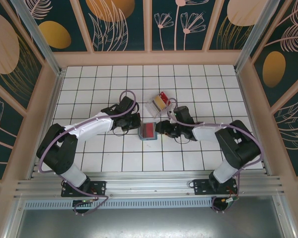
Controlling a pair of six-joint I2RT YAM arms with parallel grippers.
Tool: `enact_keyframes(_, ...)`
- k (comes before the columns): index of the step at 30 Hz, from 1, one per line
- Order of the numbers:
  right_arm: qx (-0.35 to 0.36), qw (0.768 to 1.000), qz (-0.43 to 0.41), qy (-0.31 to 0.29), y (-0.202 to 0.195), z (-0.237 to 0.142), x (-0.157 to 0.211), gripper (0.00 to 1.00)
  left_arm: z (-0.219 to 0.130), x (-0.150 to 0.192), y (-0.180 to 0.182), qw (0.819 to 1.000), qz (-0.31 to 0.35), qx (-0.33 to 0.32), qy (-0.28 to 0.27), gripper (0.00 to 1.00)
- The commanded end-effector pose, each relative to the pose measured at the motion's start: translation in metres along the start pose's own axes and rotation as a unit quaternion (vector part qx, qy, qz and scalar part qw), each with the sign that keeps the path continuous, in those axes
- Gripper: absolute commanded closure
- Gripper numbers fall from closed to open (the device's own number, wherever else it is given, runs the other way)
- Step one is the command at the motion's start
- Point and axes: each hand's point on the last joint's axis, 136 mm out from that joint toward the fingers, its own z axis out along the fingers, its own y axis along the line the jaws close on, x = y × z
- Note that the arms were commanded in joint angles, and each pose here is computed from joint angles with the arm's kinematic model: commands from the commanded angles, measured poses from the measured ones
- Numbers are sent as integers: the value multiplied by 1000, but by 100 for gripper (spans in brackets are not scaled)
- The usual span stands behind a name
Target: Put the credit cards into the card holder
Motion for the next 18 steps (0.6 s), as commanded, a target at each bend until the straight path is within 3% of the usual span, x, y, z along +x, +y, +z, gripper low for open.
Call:
enact_keyframes(1, 22, 999, -17, -19, -1, -14, -4, 49, -14, -6, -3, 1000, 16, -11, -15, 100)
enact_keyframes(10, -46, 997, -53, 27, 43, 17, 11, 62, -9, -5, -11, 1000, 12, 11, -7, 100)
enact_keyframes(18, -51, 996, -39, 57, 36, 54, 16, 70, -15, -5, -25, 999, 6, 51, -10, 97)
